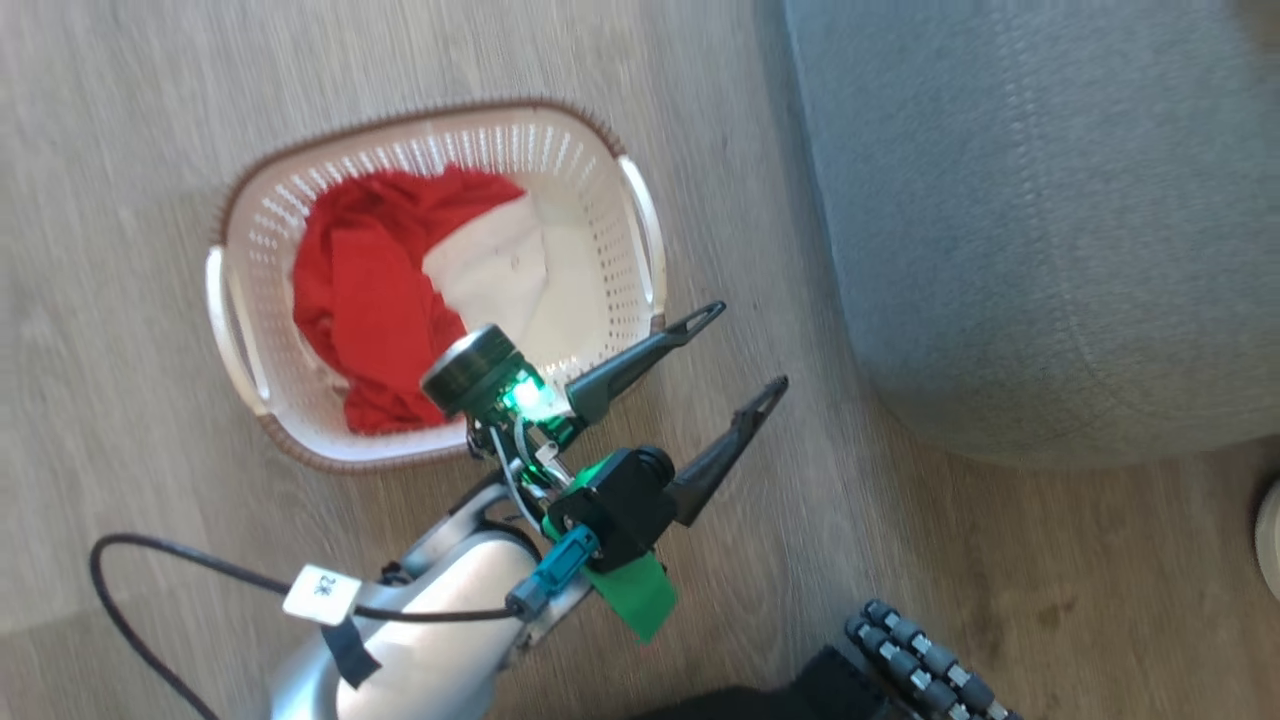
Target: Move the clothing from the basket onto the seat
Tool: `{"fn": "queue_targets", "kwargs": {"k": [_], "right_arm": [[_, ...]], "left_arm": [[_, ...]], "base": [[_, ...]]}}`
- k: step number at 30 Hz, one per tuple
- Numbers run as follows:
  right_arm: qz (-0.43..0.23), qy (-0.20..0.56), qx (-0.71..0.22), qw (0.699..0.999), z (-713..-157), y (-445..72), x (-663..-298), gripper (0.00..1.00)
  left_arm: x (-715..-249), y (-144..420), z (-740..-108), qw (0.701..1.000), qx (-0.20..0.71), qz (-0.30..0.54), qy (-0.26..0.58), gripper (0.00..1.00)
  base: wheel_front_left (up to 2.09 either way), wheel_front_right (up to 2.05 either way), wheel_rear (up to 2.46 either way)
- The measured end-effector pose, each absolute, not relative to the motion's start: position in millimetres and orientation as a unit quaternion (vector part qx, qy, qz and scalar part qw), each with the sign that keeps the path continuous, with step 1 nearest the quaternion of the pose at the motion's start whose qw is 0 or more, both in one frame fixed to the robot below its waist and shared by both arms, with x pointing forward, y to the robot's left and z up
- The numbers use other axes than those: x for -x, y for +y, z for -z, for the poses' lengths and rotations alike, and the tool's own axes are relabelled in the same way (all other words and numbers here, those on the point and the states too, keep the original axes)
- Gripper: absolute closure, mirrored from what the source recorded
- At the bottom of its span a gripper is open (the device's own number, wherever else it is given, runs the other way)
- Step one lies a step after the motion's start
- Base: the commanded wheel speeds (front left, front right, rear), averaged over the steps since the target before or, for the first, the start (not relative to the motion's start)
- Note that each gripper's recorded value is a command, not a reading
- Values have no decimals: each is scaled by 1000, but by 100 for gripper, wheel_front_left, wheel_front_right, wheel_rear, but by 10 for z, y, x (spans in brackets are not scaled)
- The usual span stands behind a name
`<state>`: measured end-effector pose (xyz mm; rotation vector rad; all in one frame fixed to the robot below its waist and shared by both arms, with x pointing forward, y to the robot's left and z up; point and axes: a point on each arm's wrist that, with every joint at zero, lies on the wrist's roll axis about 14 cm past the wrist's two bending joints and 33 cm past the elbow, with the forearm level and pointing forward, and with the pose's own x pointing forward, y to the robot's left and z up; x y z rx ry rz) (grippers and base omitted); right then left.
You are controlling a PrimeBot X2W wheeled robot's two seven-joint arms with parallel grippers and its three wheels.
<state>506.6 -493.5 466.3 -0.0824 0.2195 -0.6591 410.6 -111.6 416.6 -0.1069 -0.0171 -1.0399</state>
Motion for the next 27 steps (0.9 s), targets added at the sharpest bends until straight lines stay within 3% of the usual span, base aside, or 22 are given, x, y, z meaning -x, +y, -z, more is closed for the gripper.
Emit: {"fn": "queue_targets", "kwargs": {"k": [11, 21, 27], "right_arm": [[292, 20, 62, 954, -5573, -4796, -4810, 0], [191, -88, 31, 977, -6160, -4146, -4652, 0], [130, -147, -16, 980, -6419, -3737, -4651, 0]], "left_arm": [[-3822, -1131, -4876, 877, 52, 475, -54, 0], [-3861, -652, -5380, 927, 25, 361, -101, 0], [-3934, -189, -5373, 958, 40, 272, -84, 0]], "base": [[0, 0, 0], [0, 0, 0], [0, 0, 0]]}}
